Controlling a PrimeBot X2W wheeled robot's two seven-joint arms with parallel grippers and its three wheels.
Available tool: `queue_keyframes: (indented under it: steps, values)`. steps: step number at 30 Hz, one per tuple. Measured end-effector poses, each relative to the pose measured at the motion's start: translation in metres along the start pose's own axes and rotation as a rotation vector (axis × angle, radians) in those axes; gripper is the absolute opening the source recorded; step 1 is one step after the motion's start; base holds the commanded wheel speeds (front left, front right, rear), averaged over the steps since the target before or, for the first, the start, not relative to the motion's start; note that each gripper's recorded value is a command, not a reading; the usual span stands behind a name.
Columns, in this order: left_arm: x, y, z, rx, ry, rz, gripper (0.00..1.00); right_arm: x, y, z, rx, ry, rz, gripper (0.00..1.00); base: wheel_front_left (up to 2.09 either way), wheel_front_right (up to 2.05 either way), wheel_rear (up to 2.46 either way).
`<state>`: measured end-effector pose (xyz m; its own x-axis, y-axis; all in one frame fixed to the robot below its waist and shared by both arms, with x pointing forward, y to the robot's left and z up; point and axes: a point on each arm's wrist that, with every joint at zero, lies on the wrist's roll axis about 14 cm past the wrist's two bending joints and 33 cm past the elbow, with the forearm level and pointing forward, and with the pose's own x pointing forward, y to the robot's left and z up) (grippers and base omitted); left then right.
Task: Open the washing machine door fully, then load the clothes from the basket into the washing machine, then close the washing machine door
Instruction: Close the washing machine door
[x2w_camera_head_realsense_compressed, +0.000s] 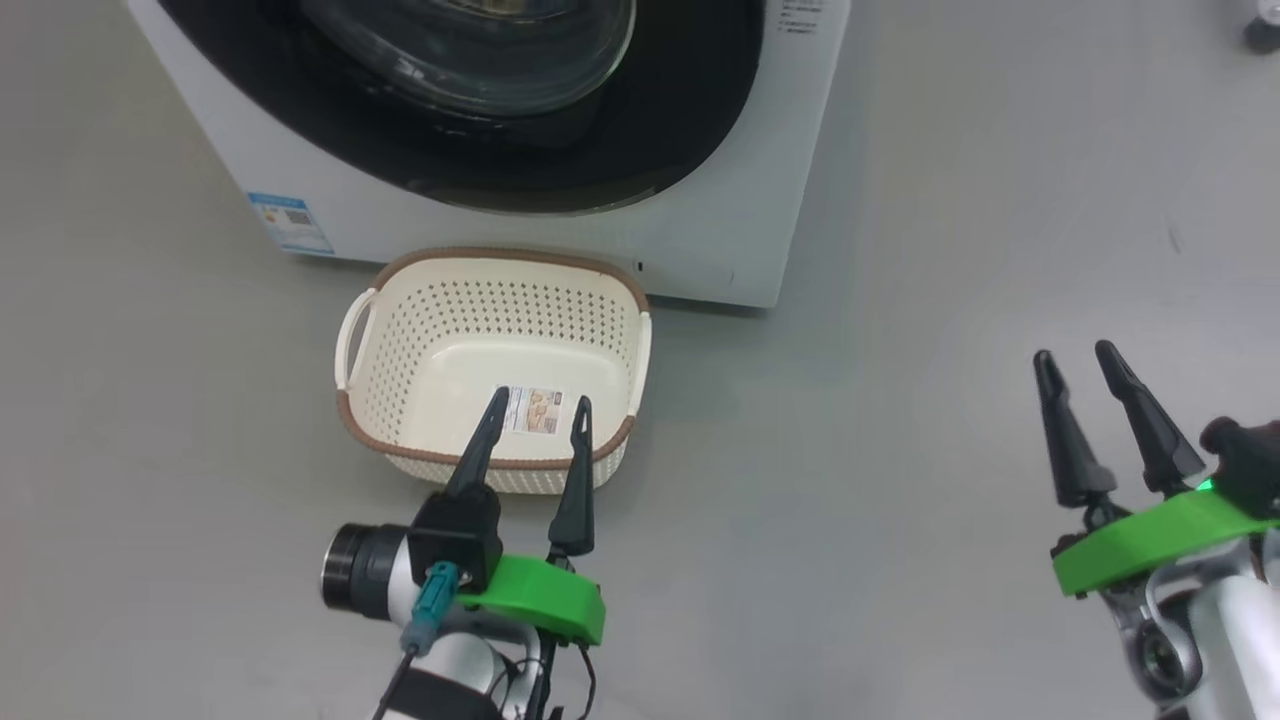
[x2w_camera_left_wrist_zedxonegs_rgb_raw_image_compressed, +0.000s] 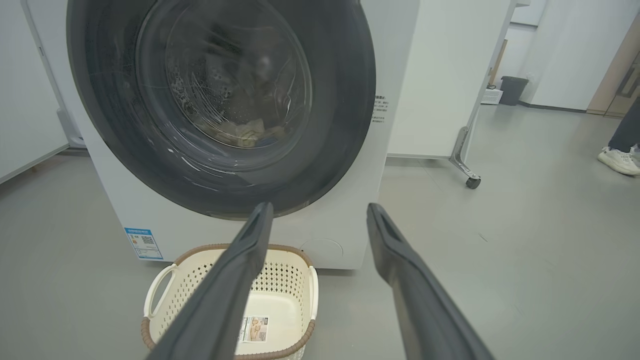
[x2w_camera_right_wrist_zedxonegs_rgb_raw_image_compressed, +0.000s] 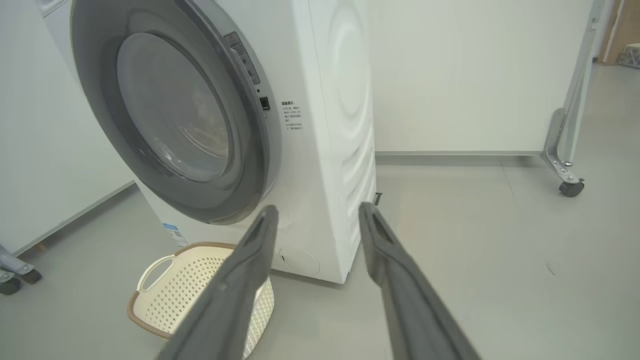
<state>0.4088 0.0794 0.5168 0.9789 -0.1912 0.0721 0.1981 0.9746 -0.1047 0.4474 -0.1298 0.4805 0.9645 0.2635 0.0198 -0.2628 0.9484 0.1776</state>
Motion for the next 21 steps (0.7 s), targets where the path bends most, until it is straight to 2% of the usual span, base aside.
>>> queue_keyframes:
  steps: [8,21]
  values:
    - [-0.008,-0.008,-0.004,0.014,0.012,-0.04,1.0,-0.05,-0.012,0.017,0.024,-0.047,-0.115,1.0,0.0,0.0,0.0]
    - [-0.035,-0.009,-0.009,0.013,0.031,-0.035,1.0,-0.134,-0.037,0.033,-0.042,-0.064,-0.284,1.0,0.0,0.0,0.0]
